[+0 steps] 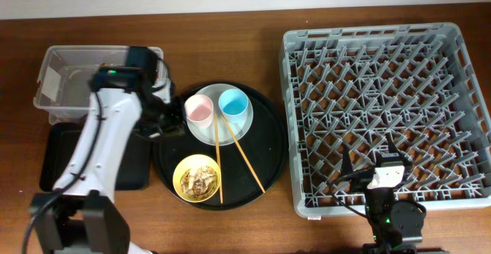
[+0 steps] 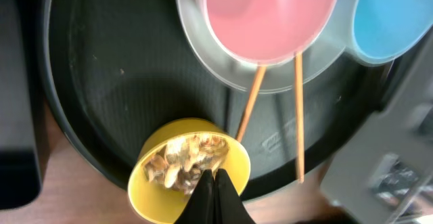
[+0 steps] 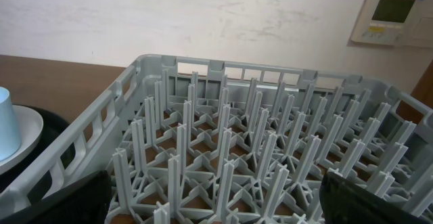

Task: Sort waste into correct bins and load items into the dishwasher rack
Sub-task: 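Grasp the rim of the yellow bowl with the left gripper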

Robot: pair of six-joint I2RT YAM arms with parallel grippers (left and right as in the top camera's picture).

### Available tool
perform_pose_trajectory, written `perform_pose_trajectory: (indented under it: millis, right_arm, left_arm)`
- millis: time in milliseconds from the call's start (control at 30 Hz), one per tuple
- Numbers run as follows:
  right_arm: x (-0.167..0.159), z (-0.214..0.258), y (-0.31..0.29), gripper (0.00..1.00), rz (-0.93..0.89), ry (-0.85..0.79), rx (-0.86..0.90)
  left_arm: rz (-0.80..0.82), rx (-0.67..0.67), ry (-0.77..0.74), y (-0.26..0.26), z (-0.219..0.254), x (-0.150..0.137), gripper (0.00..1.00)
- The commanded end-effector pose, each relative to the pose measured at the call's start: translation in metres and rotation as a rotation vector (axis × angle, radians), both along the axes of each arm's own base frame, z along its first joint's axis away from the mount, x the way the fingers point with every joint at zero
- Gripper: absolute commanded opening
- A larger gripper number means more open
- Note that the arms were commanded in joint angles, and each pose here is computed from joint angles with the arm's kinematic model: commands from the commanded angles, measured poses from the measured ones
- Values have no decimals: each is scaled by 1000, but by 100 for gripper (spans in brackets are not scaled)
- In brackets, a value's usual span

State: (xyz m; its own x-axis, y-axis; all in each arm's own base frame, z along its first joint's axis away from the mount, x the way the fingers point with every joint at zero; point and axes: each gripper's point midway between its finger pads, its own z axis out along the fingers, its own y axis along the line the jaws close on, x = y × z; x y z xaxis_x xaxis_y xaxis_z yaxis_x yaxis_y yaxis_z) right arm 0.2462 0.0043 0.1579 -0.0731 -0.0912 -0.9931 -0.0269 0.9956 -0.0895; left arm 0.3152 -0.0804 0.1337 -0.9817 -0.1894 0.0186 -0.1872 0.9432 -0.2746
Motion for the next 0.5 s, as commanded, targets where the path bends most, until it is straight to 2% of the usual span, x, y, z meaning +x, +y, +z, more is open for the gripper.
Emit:
perform_pose_trajectory:
  millis: [0,133,233,367,400,467]
  right_arm:
    - [0,-3,0,98,2,4,-6]
    - [0,-3,0,98,2,4,-6]
    - [0,-3,0,98,2,4,-6]
    - [0,-3,0,98,2,4,-6]
    - [0,-3,0,98,2,4,-6]
    - [0,-3,0,98,2,4,-6]
  left_arm:
    - [-191,119,25,-32,-6,-27,0]
    - [-450,157,119,-86,-33,-90,0]
    - [-509,165,120,-99,-54,-106,0]
    - [-515,204,95,-94,-63,-102,17]
    - [-516,212,92,-93,-63,-102,34]
    - [-516,221,92,-91,-63,-102,36]
